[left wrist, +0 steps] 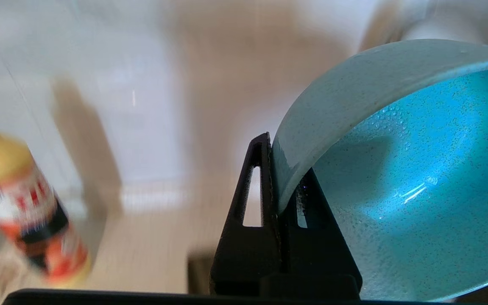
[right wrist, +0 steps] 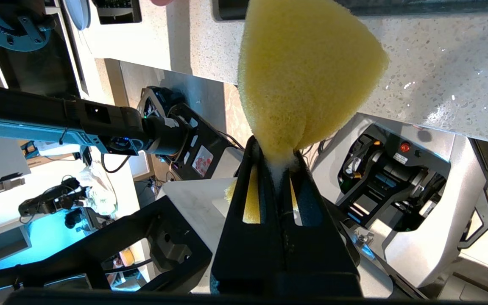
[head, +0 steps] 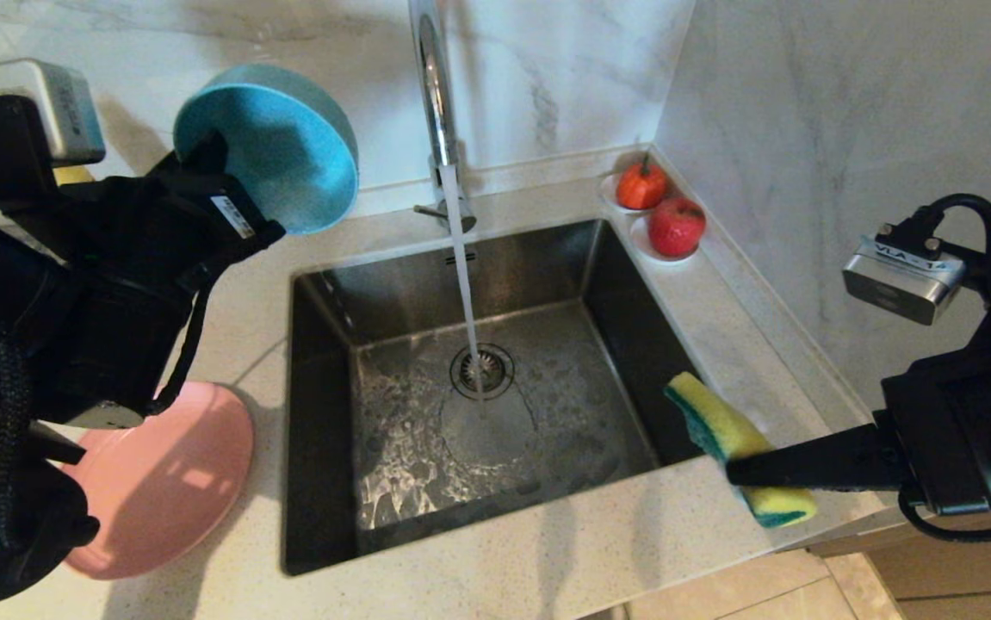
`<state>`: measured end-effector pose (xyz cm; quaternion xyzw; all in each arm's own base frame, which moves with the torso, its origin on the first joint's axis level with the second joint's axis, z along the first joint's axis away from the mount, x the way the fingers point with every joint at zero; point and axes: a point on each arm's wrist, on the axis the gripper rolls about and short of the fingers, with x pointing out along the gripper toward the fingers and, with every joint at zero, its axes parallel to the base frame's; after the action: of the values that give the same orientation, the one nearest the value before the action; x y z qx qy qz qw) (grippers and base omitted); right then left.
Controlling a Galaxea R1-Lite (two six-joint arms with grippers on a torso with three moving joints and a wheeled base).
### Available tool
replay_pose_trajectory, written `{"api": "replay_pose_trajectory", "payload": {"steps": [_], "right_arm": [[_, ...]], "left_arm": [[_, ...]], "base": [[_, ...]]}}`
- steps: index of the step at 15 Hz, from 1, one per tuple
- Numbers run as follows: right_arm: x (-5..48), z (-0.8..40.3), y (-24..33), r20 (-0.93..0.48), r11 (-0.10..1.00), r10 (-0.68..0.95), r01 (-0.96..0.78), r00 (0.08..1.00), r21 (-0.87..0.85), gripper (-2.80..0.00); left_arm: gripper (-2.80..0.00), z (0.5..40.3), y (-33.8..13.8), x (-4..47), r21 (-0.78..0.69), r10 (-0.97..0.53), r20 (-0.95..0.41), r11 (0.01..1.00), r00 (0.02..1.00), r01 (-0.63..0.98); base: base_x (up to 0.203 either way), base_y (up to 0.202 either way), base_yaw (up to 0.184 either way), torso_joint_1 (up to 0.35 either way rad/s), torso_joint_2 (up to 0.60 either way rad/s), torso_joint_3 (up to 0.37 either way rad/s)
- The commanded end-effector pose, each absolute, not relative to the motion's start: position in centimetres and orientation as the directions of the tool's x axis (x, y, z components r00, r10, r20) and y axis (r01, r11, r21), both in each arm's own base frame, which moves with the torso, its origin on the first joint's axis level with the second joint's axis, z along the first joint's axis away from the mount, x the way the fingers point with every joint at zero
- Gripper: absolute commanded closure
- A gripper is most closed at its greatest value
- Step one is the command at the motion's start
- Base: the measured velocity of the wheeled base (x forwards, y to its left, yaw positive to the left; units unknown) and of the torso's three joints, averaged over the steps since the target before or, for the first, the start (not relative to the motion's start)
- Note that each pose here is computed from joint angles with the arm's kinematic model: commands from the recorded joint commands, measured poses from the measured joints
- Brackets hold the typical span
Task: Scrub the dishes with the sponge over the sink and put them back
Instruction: Rinse the bowl, then place the bowl on the table
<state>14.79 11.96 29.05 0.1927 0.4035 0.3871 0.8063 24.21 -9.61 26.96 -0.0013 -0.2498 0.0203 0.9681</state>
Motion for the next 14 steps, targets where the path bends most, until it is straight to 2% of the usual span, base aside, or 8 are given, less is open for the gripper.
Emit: {"api": "replay_pose_trajectory", "payload": {"steps": [1, 4, 6, 8, 11, 14], "right_arm": [[14.5, 29.3, 11.7, -0.492, 0.624, 0.781, -0.471, 0.384, 0.623, 0.00], [14.2, 29.3, 11.4, -0.491, 0.626, 0.780, -0.472, 0.388, 0.621, 0.00], [14.0, 29.4, 11.2, -0.487, 0.626, 0.780, -0.477, 0.392, 0.618, 0.00], [13.5, 29.4, 10.8, -0.496, 0.631, 0.775, -0.492, 0.391, 0.600, 0.00], [12.7, 29.4, 9.9, -0.508, 0.647, 0.763, -0.490, 0.401, 0.585, 0.00], [12.5, 28.4, 9.2, -0.528, 0.667, 0.745, -0.465, 0.408, 0.582, 0.00]], "left_arm": [[0.00, 27.0, -9.4, 23.7, 0.005, 0.030, 0.392, 0.999, 0.919, -0.034], [0.00, 26.4, -8.7, 22.3, 0.058, 0.017, 0.149, 0.998, 0.989, -0.026], [0.00, 26.3, -8.2, 21.2, 0.069, 0.017, -0.071, 0.998, 0.997, -0.013], [0.00, 28.0, -7.5, 19.7, 0.024, 0.029, -0.272, 0.999, 0.962, -0.023], [0.00, 32.2, -6.1, 16.7, -0.140, 0.026, -0.454, 0.985, 0.891, -0.100], [0.00, 33.9, -3.4, 13.6, -0.239, 0.040, -0.586, 0.946, 0.809, -0.219]], "base": [[0.000, 0.000, 0.000, 0.000, 0.00, 0.000], [0.000, 0.000, 0.000, 0.000, 0.00, 0.000], [0.000, 0.000, 0.000, 0.000, 0.00, 0.000], [0.000, 0.000, 0.000, 0.000, 0.00, 0.000], [0.000, 0.000, 0.000, 0.000, 0.00, 0.000], [0.000, 0.000, 0.000, 0.000, 0.00, 0.000]]}}
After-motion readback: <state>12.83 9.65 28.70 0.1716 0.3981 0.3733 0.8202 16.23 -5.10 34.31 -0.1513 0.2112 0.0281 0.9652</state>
